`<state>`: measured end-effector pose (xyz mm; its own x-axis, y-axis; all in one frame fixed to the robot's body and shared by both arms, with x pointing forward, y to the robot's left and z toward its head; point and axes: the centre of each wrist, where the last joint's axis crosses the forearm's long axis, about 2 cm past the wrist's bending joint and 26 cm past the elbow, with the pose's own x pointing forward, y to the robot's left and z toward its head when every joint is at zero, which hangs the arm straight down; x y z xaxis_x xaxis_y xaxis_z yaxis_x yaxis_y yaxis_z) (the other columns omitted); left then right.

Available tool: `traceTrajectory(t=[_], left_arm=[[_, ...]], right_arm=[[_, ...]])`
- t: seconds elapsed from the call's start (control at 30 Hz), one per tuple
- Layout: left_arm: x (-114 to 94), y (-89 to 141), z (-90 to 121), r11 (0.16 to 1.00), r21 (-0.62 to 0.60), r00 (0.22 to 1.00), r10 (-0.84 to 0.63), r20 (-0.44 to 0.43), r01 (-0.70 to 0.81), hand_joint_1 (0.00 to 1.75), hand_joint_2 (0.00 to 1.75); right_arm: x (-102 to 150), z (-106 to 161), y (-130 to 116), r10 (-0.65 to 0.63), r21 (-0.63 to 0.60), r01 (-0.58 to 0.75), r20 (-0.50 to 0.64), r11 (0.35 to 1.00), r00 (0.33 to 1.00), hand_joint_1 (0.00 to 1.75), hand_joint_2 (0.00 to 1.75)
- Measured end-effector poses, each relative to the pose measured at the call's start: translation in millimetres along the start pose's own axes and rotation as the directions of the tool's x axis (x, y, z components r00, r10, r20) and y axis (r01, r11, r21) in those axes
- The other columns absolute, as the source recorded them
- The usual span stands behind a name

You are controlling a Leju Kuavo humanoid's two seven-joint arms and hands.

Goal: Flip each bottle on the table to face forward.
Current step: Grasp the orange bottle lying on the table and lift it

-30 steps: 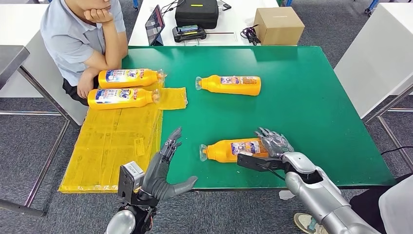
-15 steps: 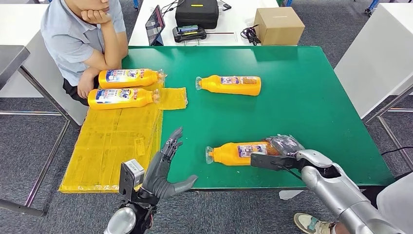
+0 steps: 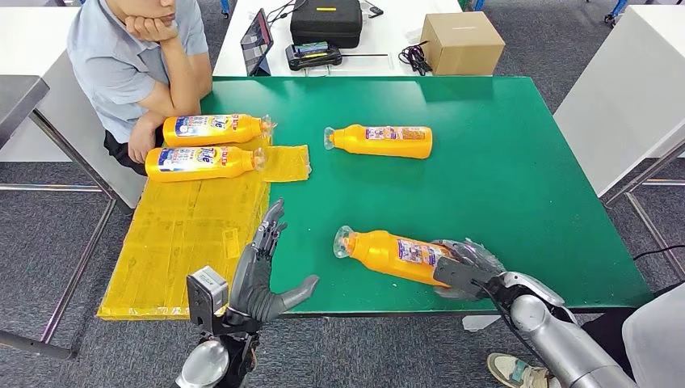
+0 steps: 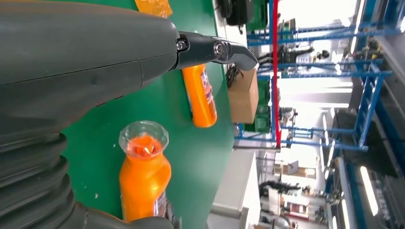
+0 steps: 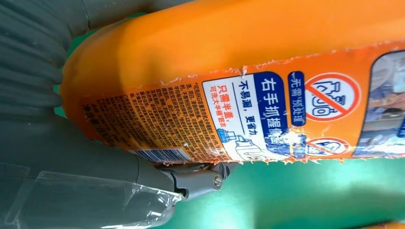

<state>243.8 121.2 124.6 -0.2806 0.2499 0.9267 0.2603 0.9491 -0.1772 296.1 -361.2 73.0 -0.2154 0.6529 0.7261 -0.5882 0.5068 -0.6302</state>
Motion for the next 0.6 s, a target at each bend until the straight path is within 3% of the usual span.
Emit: traceTrajectory(t=[0.23, 0.33, 0.43, 0.6], left_arm=[[-0.9, -1.7, 1.0, 0.986, 0.155, 0.998, 0.054, 0.044, -0.061, 0.00, 1.75], [-7.1, -4.5, 7.9, 0.957, 0.133, 0.963, 0.265, -0.050, -0.257, 0.00, 1.75], [-19.0, -7.6, 16.7, 0.890, 0.065, 0.870, 0.456, -0.188, -0.452, 0.00, 1.75], [-39.8, -12.4, 26.5, 0.838, 0.050, 0.794, 0.532, -0.295, -0.543, 0.00, 1.75]], right_arm=[[12.5, -2.5, 22.7, -0.213, -0.090, 0.224, 0.122, 0.970, 0.969, 1.75, 1.75], [28.1, -11.0, 23.3, -0.312, -0.091, 0.336, 0.209, 0.937, 0.927, 1.75, 1.75], [46.2, -24.1, 18.2, -0.403, -0.041, 0.435, 0.310, 0.899, 0.861, 1.75, 1.75], [74.3, -49.0, 8.6, -0.450, 0.011, 0.490, 0.416, 0.872, 0.790, 1.75, 1.75]])
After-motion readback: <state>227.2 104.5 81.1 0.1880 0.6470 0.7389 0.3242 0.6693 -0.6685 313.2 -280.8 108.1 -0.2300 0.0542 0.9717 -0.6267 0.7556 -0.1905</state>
